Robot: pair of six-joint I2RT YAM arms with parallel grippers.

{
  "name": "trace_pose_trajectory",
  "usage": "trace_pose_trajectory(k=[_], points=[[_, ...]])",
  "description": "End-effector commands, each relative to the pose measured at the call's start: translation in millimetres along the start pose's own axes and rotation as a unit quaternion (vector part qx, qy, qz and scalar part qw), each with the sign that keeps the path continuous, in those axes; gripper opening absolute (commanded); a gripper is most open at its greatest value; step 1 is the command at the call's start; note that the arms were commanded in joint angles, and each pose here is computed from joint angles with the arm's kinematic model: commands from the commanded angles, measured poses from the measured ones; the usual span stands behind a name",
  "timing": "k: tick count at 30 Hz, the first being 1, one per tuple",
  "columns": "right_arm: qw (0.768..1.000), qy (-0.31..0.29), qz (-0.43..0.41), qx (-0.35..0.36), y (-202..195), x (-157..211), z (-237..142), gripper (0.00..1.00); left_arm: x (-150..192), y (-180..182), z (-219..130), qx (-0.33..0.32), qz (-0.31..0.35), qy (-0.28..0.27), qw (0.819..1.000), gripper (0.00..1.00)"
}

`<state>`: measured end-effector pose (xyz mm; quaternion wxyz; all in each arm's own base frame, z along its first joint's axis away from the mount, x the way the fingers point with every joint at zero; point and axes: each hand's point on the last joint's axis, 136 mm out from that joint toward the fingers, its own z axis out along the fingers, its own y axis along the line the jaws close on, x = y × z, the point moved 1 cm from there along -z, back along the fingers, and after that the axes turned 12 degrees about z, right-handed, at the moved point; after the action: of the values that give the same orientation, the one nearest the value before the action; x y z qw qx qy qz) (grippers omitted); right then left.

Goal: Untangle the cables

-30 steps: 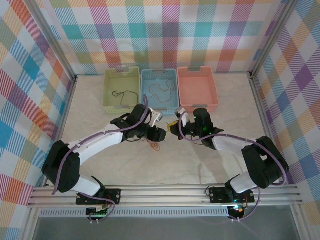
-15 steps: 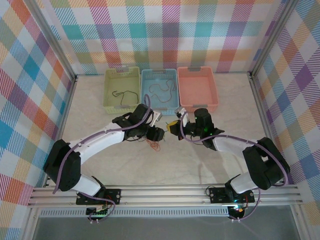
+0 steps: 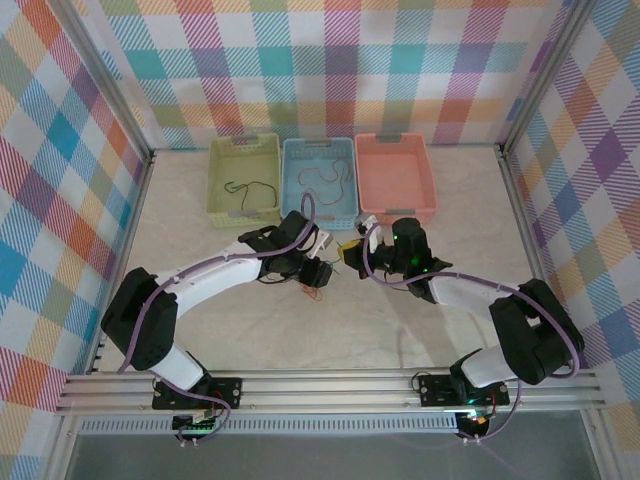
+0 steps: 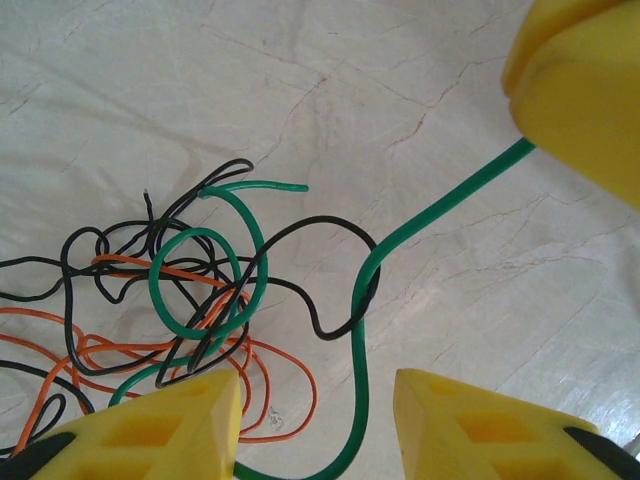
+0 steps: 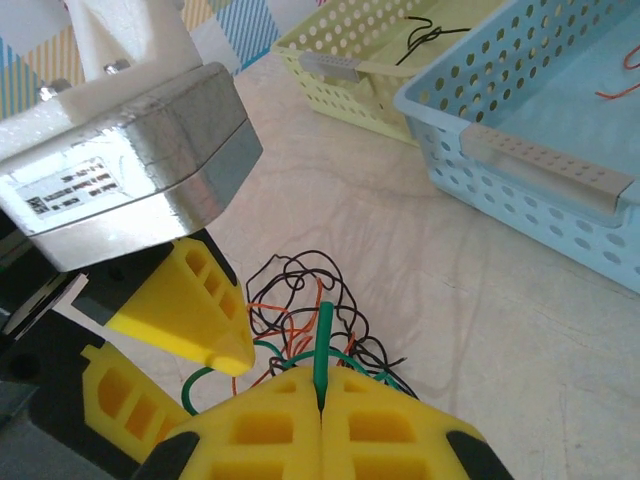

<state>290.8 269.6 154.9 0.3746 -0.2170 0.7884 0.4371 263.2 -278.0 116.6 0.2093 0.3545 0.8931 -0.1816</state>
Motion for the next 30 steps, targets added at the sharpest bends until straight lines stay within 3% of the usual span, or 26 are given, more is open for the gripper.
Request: trace_pose_trajectory(k=[1, 4, 13, 16, 17, 20, 22, 26, 30], points=[[0.999, -0.032, -0.002, 0.002, 0.6, -13.5, -7.9, 0.0, -1.9, -4.5, -2.0, 0.0, 0.008, 0.011, 1.0, 0.43], [0.999, -0.032, -0.001, 0.006, -1.1, -13.9, -8.4, 0.0, -0.6, -2.5, -0.6, -0.005, 0.007, 0.017, 1.0, 0.37], [0.999, -0.034, 0.0, 0.009, -2.2, -13.9, -9.1, 0.0, -2.2, -3.2, -3.6, -0.008, 0.008, 0.018, 1.0, 0.0], [0.999, -0.038, -0.003, 0.006, -0.9, -14.9, -9.9, 0.0, -4.7, -2.0, -8.5, -0.015, 0.006, 0.007, 1.0, 0.0], [0.999, -0.041, -0.004, 0.005, 0.2, -15.8, -10.5, 0.03, -6.0, -1.6, -11.1, -0.017, 0.006, 0.001, 1.0, 0.0], [0.998, -0.054, -0.011, -0.001, 2.9, -18.2, -13.1, 0.43, -9.8, -2.5, -20.5, -0.019, 0.007, -0.02, 1.0, 0.0], [0.998, -0.065, -0.022, -0.012, 7.9, -20.1, -15.5, 0.54, -12.0, -2.9, -27.3, -0.02, 0.007, -0.036, 0.999, 0.0], [0.993, -0.084, -0.064, -0.048, 27.2, -19.5, -20.8, 0.58, -16.7, 0.3, -42.7, -0.034, 0.0, -0.073, 0.997, 0.0], [0.99, -0.06, -0.092, -0.084, 43.6, -11.0, -14.5, 0.52, -22.5, -1.7, -58.4, -0.011, -0.014, -0.12, 0.993, 0.0]])
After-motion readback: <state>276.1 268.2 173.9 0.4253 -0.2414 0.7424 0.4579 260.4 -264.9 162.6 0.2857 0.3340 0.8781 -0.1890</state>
